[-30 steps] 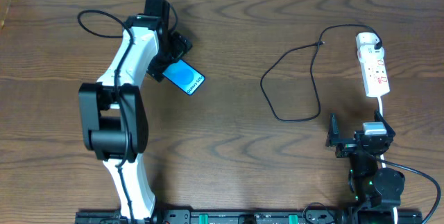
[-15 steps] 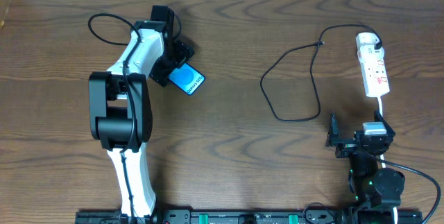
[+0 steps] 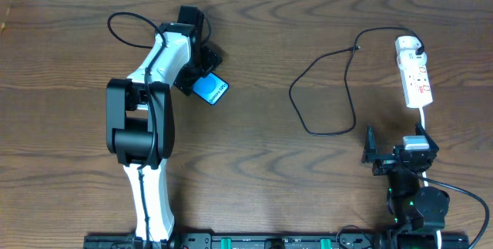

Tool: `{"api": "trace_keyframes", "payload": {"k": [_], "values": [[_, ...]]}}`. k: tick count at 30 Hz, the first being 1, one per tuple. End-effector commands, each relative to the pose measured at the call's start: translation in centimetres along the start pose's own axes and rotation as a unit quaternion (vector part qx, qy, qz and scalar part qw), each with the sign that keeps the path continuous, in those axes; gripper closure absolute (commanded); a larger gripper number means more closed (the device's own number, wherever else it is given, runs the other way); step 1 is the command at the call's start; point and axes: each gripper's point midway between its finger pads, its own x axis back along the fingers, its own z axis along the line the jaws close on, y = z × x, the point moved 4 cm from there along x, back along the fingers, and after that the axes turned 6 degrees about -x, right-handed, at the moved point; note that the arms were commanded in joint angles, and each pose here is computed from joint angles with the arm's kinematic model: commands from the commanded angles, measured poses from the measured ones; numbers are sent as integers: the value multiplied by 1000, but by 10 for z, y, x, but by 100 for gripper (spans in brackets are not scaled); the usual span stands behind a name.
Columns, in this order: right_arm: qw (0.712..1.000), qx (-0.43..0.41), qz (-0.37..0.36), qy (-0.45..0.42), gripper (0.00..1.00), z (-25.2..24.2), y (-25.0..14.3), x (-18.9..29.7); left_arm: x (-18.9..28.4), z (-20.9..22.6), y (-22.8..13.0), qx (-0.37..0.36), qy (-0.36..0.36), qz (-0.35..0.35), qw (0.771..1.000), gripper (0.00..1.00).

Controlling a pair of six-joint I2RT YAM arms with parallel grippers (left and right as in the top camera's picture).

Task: Plug charger to phone and switch on socket
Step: 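Lower the left gripper over the phone and close on its bottom edge, then lift the phone upright with the left gripper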

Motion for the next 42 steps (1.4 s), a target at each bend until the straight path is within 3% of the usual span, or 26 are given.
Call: {"api": "trace_keyframes", "payload": {"k": [1, 4, 14, 25, 27, 33, 42], "values": [[1000, -6, 0, 2, 1, 1, -1, 0, -35, 12, -15, 3, 34, 43, 998, 9], [1000, -6, 0, 2, 1, 1, -1, 0, -35, 13, -16, 3, 35, 45, 998, 16], [1000, -6, 0, 2, 1, 1, -1, 0, -34, 21, -22, -3, 55, 61, 997, 20], [1000, -6, 0, 2, 1, 1, -1, 0, -31, 34, -32, -125, 77, 94, 985, 20], [1000, -6, 0, 2, 1, 1, -1, 0, -31, 35, -30, -125, 82, 89, 985, 19], [1000, -6, 0, 2, 1, 1, -1, 0, -32, 33, -27, -123, 79, 78, 986, 4], [1000, -6, 0, 2, 1, 1, -1, 0, -33, 33, -28, -73, 83, 76, 991, 0]]}}
